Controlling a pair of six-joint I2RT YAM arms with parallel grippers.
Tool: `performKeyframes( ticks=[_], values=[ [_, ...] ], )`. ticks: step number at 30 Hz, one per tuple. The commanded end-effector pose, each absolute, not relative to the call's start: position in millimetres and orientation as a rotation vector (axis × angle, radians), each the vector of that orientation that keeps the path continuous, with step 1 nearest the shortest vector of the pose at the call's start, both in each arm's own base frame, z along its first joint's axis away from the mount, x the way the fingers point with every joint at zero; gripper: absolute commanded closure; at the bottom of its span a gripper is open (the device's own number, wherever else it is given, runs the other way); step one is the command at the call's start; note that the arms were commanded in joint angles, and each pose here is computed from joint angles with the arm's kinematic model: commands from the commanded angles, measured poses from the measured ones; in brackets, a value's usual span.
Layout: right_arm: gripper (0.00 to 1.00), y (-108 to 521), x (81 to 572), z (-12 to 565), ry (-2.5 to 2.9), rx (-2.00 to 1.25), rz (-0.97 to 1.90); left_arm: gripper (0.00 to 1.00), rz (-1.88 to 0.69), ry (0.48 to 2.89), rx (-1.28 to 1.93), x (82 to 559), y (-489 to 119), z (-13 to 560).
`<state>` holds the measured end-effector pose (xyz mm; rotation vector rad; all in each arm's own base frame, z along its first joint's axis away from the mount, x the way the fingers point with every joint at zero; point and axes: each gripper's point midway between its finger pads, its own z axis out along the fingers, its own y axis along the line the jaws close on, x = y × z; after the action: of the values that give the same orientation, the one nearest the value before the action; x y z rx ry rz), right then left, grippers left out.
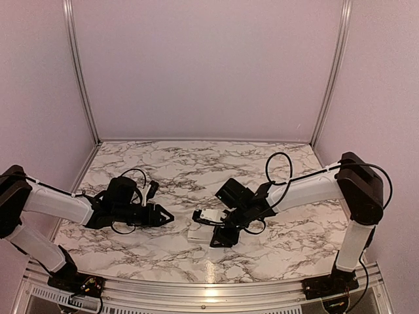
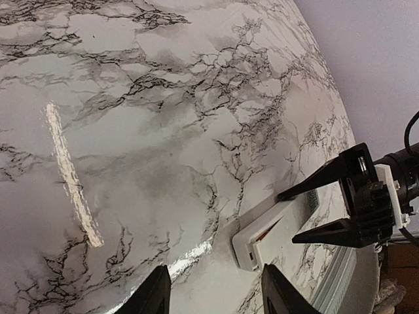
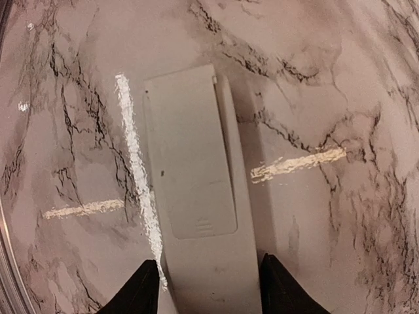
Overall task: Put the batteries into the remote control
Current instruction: Hold the remote control at the center of the board.
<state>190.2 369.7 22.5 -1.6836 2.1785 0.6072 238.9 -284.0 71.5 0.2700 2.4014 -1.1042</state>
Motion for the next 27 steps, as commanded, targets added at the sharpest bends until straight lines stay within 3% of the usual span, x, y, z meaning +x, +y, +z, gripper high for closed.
performKeyframes(
  ticks=[1, 9, 19, 27],
  values=[
    [0.48, 365.3, 172.0, 16.1, 2.274, -1.668, 0.606, 0.52, -1.2, 2.36, 0.307, 242.4, -302.9, 78.9],
    [0.48, 376.0, 175.4, 19.4, 2.278, -1.641, 0.632, 0.48, -1.231, 2.396, 0.365, 235.9, -328.6, 66.0],
    [0.59, 373.7, 178.0, 16.4, 2.323, -1.582, 0.616, 0.52, -1.23, 2.433, 0.41, 228.3, -351.5, 54.7],
    [0.62, 374.3, 176.3, 18.2, 2.32, -1.568, 0.634, 0.57, -1.204, 2.471, 0.421, 225.3, -357.6, 44.7]
  ],
)
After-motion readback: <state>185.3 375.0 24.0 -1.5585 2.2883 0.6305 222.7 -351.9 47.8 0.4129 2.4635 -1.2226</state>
